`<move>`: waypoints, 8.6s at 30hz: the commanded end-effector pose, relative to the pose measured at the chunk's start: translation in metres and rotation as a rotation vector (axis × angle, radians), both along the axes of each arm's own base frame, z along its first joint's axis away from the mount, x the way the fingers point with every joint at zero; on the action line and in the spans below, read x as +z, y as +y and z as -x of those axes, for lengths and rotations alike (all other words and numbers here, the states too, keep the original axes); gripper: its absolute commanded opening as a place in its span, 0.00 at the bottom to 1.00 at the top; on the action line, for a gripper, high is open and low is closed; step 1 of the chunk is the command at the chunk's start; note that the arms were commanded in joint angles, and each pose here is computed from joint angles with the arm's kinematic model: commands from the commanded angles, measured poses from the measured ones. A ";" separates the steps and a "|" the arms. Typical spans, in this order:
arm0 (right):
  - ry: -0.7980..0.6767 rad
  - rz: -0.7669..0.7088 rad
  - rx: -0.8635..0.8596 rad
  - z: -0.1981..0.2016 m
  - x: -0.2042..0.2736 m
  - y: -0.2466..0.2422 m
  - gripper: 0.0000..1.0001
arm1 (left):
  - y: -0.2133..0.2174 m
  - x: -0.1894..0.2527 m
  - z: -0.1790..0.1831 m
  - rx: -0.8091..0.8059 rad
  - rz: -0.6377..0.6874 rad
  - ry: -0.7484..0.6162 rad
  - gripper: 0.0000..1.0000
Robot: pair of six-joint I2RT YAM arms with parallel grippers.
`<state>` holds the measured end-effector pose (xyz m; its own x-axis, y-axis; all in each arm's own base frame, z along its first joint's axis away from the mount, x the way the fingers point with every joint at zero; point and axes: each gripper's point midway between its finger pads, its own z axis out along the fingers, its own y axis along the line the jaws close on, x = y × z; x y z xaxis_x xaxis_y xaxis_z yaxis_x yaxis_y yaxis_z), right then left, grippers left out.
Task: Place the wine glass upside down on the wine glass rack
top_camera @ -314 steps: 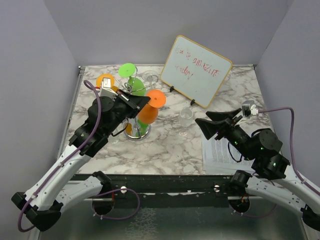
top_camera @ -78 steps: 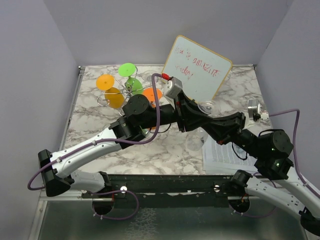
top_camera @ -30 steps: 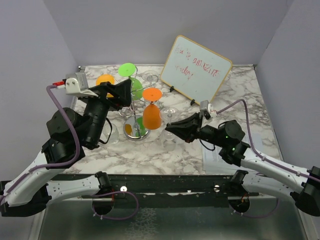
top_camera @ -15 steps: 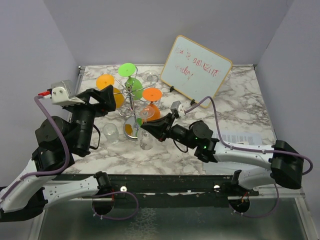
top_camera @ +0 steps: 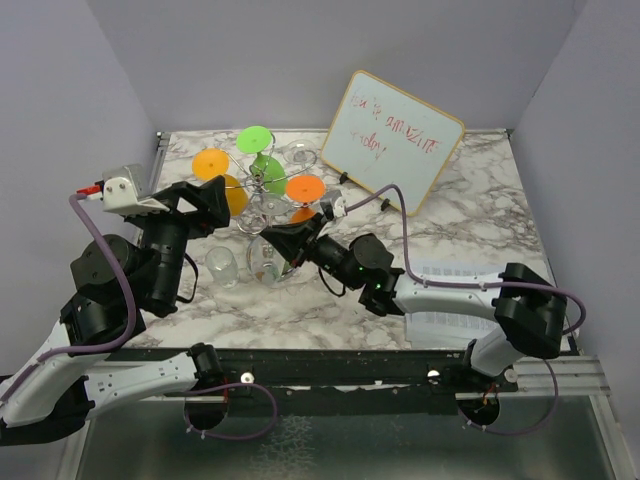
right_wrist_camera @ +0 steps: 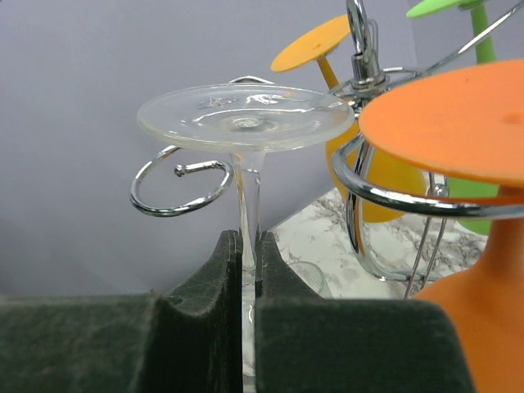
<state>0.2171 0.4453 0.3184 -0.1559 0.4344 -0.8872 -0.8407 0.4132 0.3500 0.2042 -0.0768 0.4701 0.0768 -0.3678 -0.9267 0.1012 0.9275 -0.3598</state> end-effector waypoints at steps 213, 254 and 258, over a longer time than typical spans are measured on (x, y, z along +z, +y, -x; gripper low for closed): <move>-0.050 0.046 0.368 0.111 -0.006 -0.079 0.87 | 0.074 -0.364 -0.033 0.465 0.308 0.844 0.05; 0.252 -0.186 0.179 0.070 0.068 -0.088 0.92 | 0.033 0.090 -0.029 -0.037 0.161 -0.008 0.00; 0.294 -0.306 0.176 0.067 0.096 -0.095 0.94 | -0.016 0.104 -0.040 -0.301 0.255 -0.025 0.00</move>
<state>0.1459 0.3612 0.3699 -0.4529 0.4865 -0.7471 -0.7781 0.1934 0.5977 0.2381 -0.0284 0.5334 0.0297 -0.4798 -0.8769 0.0153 0.8774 -0.4795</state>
